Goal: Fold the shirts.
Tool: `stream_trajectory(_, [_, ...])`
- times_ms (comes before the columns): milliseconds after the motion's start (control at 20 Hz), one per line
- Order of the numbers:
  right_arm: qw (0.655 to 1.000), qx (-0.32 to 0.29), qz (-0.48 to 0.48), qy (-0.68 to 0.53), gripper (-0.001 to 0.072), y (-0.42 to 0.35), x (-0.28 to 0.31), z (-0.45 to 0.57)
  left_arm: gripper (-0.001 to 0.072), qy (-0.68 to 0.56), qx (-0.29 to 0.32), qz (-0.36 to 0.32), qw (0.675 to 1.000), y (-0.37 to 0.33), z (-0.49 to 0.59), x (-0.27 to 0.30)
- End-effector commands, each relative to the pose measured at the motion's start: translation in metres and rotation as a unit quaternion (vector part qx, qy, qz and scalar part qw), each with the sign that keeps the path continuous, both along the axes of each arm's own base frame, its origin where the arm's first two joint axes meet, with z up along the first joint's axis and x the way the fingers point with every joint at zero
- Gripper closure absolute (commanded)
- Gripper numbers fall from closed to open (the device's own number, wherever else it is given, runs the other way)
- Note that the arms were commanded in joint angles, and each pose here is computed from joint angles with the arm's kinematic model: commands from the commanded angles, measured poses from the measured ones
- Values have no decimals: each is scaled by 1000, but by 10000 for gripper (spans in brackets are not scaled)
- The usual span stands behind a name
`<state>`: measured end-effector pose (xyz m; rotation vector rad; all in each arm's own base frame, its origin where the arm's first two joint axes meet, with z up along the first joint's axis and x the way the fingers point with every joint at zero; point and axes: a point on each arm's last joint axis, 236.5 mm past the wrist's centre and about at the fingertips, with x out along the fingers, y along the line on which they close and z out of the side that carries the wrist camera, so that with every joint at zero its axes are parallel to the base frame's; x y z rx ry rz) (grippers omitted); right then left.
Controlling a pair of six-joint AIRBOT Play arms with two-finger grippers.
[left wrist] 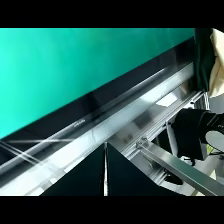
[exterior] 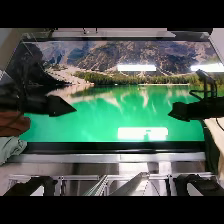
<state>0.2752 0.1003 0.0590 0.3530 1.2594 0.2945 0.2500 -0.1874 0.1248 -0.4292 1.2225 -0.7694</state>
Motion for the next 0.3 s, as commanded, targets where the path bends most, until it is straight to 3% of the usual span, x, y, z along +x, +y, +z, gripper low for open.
stream_trajectory(0, [1000,-5,20,11,690,11,-6,-8,691,5,-4,28,1000,-1,-22,-20])
stream_trajectory(250, [1000,-5,20,14,690,11,-6,-10,691,-17,-10,35,999,0,-9,-26])
